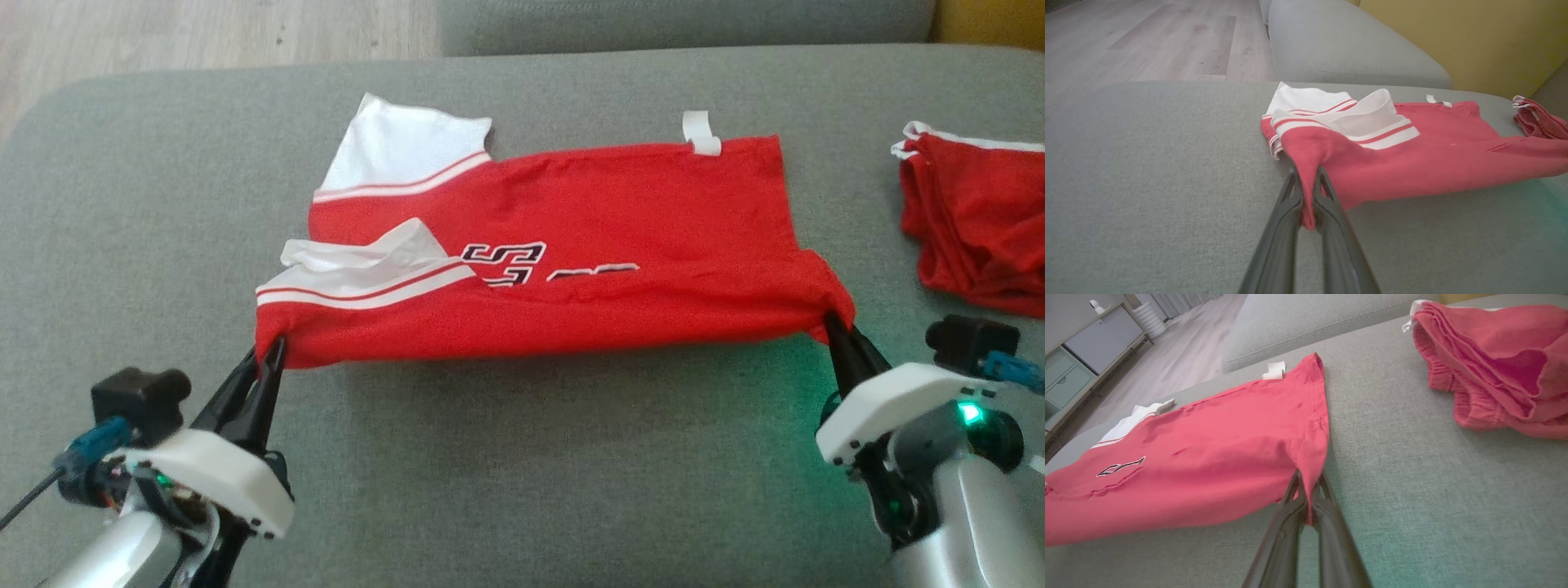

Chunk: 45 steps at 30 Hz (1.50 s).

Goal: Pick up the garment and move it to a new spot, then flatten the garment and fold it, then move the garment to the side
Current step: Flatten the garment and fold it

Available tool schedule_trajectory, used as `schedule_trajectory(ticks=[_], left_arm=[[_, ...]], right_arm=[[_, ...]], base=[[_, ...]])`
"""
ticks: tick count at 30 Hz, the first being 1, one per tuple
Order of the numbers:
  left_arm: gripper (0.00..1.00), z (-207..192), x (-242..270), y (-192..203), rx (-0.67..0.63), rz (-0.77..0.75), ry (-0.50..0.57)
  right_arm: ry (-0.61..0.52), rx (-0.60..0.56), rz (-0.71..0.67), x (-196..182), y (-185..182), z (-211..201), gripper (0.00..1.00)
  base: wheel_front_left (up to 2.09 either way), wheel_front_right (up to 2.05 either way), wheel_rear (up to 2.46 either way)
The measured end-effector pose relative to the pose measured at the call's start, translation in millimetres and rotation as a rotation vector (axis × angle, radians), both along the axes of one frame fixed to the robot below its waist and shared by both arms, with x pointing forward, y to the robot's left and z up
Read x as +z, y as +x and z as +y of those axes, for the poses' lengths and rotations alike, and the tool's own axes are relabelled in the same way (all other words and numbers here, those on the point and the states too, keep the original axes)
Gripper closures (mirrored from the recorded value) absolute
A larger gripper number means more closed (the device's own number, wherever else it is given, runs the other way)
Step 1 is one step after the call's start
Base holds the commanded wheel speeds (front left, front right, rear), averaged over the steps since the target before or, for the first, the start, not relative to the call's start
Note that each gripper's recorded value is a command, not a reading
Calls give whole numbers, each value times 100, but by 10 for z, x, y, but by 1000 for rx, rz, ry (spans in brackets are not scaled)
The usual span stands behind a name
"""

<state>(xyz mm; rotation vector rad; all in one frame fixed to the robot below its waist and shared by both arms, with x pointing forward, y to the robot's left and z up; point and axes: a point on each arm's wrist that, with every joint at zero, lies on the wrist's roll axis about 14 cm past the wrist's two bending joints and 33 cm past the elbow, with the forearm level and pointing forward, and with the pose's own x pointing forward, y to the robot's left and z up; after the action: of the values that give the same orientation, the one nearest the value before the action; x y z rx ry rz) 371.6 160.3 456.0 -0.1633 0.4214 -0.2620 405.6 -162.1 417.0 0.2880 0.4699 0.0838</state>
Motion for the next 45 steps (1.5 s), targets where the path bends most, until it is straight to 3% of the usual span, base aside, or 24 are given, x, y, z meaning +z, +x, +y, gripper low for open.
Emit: schedule_trajectory(ticks=[4,10,16,17,18,19,20,21,22,23,31,39,45], left_arm=[[100,-83,209,-133,-46,-7,3],[100,-109,-103,-566,-17,139,-16],[100,-133,-304,-695,41,197,-78],[100,-122,-345,-712,51,207,-82],[100,-113,-386,-722,60,214,-85],[100,-102,-419,-728,68,219,-87],[77,-85,-446,-732,78,223,-88],[57,-72,-461,-731,83,221,-88],[6,-56,-478,-731,87,219,-87],[0,-23,-493,-726,96,217,-81],[0,136,-413,-567,90,158,-27],[0,271,601,660,-50,-134,156],[0,51,715,1269,-203,-125,228]], right_arm=[[0,10,25,44,-146,-15,100],[15,-17,145,-262,-640,-107,100],[24,-25,164,-312,-718,-118,100],[24,-26,167,-323,-728,-119,96],[24,-28,172,-338,-741,-123,64],[23,-31,173,-352,-750,-131,23],[20,-32,178,-367,-759,-134,0],[16,-32,181,-380,-766,-139,0],[14,-35,177,-378,-764,-143,0],[13,-39,174,-376,-762,-157,0],[-9,-79,130,-291,-705,-297,0],[-64,-42,-52,232,-113,-248,0],[-81,11,-122,445,250,-108,0]], base=[[0,0,0],[0,0,0],[0,0,0],[0,0,0],[0,0,0],[0,0,0],[0,0,0],[0,0,0],[0,0,0],[0,0,0],[0,0,0],[0,0,0],[0,0,0]])
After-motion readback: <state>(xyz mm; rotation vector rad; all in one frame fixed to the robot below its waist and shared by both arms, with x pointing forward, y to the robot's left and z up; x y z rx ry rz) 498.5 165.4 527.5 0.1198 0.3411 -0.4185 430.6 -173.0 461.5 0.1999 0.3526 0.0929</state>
